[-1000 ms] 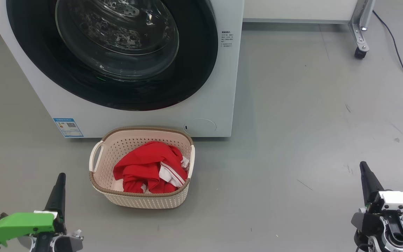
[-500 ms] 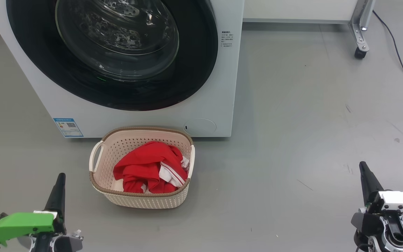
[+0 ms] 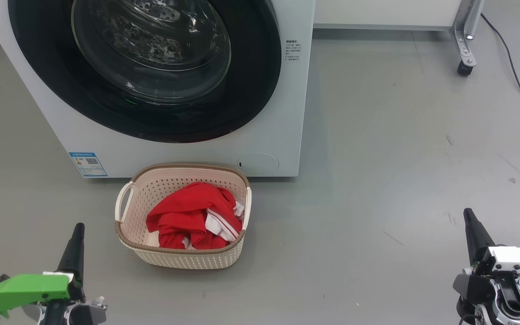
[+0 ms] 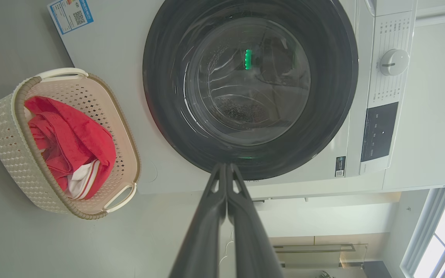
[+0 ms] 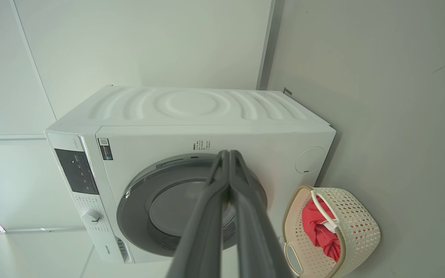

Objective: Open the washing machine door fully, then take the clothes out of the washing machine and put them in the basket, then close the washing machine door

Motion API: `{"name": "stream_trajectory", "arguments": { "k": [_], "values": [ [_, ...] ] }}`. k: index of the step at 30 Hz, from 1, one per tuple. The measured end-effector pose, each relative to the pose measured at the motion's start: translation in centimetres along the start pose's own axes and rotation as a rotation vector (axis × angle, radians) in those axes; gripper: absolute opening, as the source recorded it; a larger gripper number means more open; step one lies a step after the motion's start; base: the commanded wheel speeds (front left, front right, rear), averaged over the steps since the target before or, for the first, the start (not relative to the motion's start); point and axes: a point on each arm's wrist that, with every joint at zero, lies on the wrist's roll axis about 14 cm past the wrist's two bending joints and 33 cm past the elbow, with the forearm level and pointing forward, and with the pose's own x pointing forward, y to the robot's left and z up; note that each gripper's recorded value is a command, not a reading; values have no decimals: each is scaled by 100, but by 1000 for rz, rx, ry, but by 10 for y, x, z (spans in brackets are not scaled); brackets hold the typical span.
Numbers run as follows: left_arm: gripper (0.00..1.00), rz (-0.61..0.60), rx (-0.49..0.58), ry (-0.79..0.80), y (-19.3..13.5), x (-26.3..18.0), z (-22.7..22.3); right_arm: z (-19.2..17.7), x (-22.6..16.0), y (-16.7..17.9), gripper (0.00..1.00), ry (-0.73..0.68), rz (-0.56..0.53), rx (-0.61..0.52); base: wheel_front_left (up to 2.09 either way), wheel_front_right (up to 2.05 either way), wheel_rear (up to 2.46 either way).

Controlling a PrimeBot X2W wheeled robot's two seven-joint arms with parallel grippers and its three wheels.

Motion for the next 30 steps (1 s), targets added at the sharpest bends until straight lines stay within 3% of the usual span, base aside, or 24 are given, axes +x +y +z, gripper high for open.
{"name": "stream_trajectory", "arguments": {
  "k": [30],
  "values": [
    [0,-1,-1,-3,0,0,1,0,0,0,0,-1,0,2,0,0,0]
  ]
}}
